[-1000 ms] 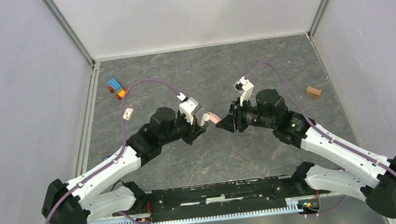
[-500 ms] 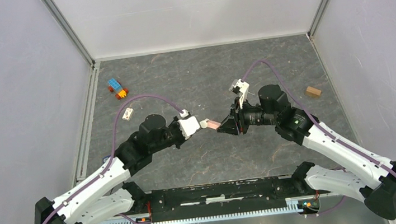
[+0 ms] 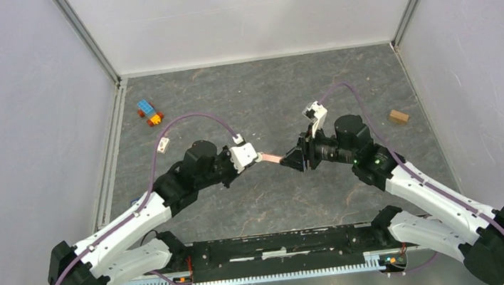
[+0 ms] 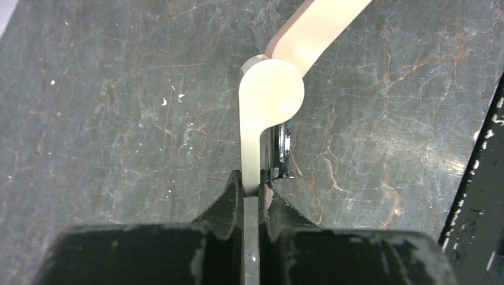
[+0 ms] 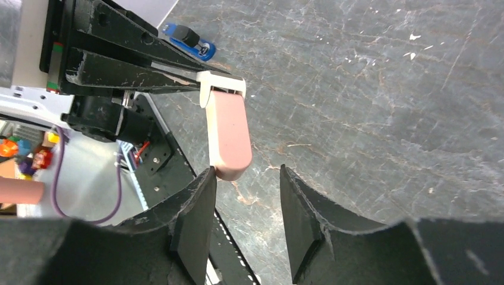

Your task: Load the staples into the stapler

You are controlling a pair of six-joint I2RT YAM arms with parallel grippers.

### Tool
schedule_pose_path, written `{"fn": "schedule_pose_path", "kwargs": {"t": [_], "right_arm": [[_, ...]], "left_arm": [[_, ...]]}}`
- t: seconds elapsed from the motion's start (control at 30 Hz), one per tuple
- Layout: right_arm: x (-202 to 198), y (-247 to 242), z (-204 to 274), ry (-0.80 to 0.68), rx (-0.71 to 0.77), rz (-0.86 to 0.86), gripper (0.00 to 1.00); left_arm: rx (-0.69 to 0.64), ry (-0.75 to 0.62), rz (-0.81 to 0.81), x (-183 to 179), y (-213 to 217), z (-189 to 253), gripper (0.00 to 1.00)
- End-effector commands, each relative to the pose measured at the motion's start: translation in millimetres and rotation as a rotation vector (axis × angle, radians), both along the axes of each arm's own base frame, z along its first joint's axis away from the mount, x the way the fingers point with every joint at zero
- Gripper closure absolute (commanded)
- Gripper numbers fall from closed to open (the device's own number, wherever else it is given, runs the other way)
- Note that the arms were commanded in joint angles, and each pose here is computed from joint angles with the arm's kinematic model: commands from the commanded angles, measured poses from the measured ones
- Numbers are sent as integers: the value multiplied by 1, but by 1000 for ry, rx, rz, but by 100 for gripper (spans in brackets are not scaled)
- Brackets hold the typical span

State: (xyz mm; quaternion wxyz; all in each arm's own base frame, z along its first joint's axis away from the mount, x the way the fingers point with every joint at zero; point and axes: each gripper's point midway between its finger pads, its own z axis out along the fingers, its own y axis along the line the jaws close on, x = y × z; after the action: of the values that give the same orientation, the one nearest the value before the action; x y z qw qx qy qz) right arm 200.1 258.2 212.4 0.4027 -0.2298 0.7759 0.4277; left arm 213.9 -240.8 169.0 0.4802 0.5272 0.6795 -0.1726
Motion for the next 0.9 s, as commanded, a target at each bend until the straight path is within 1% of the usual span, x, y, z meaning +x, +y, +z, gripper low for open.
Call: {"fn": "schedule_pose_path", "kwargs": {"t": [0.0,0.1,0.17,0.23,0.33,0.47,0.57,0.63,0.77,0.87], "right_arm": [[15,6,25,-26,160,-81,49],[13,8,28,-30,186,-71,42],[17,4,31,-42,200,-110,35],[22,-1,36,-56,228,-160,30],[25,-4,47,-67,308,-204,26],[24,2,60,-77,383,-182,35],[20,10,70,-79,422,-145,41],[19,13,74,-81,446,-145,43],[24,20,85,-85,490,-164,47],[37,23,89,-72,500,-222,58]], "left_arm": [[-163,66,31,-4,-15,26,98],[-217,104,65,-3,-19,33,98],[-247,135,99,-1,-21,37,98],[-291,173,159,3,-21,43,98],[-356,257,221,6,-28,53,98],[-411,360,294,11,-36,68,98],[-401,434,351,14,-40,69,98],[-396,470,367,14,-42,70,98],[-431,492,363,13,-47,72,98],[-466,489,342,10,-49,72,98]]}}
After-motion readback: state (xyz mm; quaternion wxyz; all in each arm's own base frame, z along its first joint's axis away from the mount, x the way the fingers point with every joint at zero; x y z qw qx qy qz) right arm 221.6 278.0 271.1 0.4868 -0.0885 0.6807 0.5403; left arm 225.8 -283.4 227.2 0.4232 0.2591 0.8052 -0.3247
